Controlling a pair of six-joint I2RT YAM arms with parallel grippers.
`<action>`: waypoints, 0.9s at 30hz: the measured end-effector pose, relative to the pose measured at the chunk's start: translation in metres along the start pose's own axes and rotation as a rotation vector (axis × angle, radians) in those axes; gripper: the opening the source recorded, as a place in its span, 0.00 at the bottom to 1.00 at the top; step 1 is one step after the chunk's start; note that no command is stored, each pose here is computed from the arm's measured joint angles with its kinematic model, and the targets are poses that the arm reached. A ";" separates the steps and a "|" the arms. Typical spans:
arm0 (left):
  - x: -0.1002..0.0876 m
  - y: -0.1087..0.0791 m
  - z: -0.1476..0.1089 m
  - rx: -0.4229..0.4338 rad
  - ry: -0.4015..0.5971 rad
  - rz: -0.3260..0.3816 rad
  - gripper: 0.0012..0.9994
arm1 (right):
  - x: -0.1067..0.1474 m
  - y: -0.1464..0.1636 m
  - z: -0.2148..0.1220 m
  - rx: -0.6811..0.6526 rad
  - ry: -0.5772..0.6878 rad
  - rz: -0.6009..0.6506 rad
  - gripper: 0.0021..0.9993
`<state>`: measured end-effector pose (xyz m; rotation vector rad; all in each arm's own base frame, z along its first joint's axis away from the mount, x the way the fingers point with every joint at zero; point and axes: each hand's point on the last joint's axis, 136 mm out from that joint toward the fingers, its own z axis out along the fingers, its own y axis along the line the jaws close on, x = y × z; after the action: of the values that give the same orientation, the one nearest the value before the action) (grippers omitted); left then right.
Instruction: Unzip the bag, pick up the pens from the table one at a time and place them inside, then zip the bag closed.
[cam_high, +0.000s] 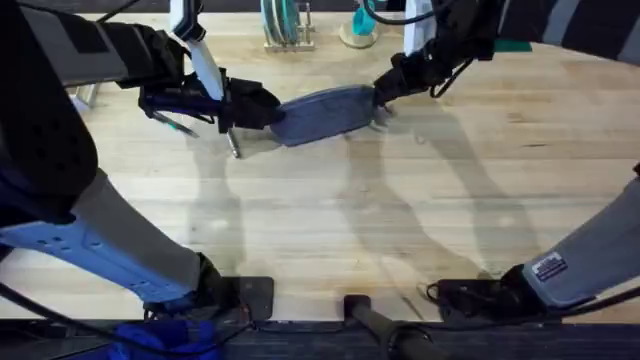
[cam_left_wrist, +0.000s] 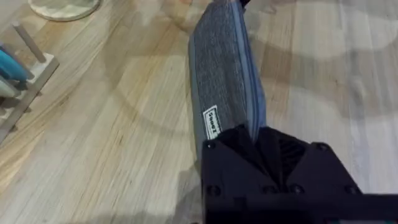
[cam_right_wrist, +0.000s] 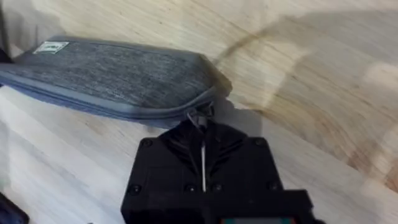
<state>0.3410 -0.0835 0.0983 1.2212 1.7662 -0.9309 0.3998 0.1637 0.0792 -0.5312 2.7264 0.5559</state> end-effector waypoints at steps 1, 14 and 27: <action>0.000 0.000 0.000 0.000 0.000 0.000 0.04 | 0.000 0.000 0.000 0.000 0.000 0.000 0.03; 0.000 0.000 0.000 0.000 0.000 0.000 0.04 | 0.000 0.000 0.000 0.000 0.000 0.000 0.03; 0.000 0.000 0.000 0.000 0.000 0.000 0.04 | 0.005 0.000 -0.001 0.004 0.026 0.010 0.03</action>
<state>0.3410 -0.0835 0.0983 1.2211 1.7664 -0.9313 0.3947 0.1614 0.0783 -0.5281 2.7550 0.5502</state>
